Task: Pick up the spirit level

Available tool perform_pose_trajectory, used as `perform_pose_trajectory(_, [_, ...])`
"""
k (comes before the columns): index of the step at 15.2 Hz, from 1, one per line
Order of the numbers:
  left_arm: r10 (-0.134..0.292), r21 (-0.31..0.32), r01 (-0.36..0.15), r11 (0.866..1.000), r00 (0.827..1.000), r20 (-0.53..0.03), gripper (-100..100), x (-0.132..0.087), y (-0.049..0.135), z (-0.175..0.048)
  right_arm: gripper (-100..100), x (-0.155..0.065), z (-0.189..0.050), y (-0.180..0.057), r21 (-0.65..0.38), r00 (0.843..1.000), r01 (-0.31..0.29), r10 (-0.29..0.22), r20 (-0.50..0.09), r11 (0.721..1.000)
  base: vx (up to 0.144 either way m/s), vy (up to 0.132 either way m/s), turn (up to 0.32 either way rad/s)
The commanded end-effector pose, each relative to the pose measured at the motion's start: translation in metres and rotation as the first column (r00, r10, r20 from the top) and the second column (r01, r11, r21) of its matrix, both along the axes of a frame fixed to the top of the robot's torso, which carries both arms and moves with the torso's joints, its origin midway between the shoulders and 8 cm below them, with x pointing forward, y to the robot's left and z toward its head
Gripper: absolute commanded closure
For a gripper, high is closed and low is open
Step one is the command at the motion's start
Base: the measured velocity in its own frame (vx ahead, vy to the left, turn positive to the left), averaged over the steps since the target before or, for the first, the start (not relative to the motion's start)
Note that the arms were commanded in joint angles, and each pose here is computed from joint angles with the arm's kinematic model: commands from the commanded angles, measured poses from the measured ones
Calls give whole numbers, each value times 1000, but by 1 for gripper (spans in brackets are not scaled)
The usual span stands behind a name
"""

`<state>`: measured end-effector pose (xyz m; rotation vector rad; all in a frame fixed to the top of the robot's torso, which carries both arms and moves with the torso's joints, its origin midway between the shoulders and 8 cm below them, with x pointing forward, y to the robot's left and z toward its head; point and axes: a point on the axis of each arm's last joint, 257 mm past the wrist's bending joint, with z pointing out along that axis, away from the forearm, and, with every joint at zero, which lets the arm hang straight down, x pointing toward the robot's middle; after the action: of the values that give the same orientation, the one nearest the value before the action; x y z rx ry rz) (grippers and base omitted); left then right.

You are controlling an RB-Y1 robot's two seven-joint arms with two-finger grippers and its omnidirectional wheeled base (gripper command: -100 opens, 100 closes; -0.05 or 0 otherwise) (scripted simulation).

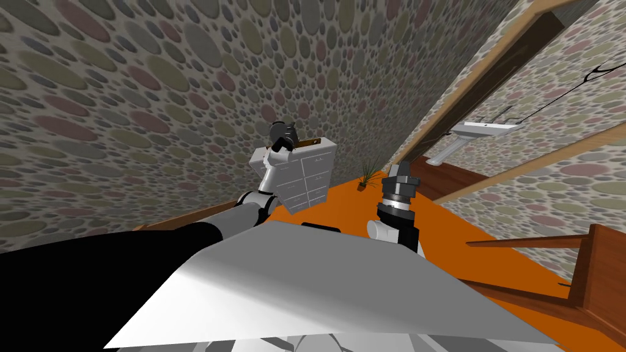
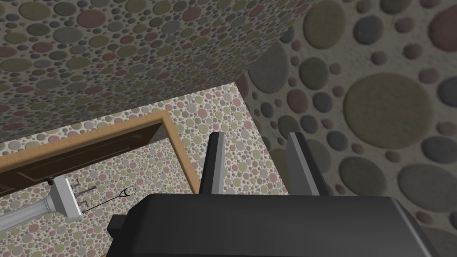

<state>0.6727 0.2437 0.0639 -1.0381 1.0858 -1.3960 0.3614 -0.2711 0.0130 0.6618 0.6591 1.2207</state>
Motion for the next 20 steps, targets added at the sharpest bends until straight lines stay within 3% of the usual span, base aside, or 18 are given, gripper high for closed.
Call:
perform_pose_trajectory(1, [11, -11, -12, 1000, 999, -47, -100, 12, 6, 0, 0, 0, 0, 0, 0, 1000, 0, 0, 0, 1000, -6, -26, 17])
perform_pose_trajectory(10, [43, -31, -51, 998, 976, -215, -100, 41, 15, -2, 0, 0, 0, 0, 0, 1000, 0, 0, 0, 1000, 1, -32, 16])
perform_pose_trajectory(13, [51, -28, -60, 998, 966, -255, -100, 41, 17, -12, 0, 0, 0, 0, 0, 1000, 0, 0, 0, 1000, 4, -18, 7])
perform_pose_trajectory(19, [69, -49, -95, 994, 924, -377, -100, 53, 25, -11, 0, 0, 0, 0, 0, 1000, 0, 0, 0, 1000, 11, -27, 21])
perform_pose_trajectory(20, [75, -46, -102, 994, 912, -404, -100, 53, 27, -20, 0, 0, 0, 0, 0, 1000, 0, 0, 0, 1000, 12, -29, 17])
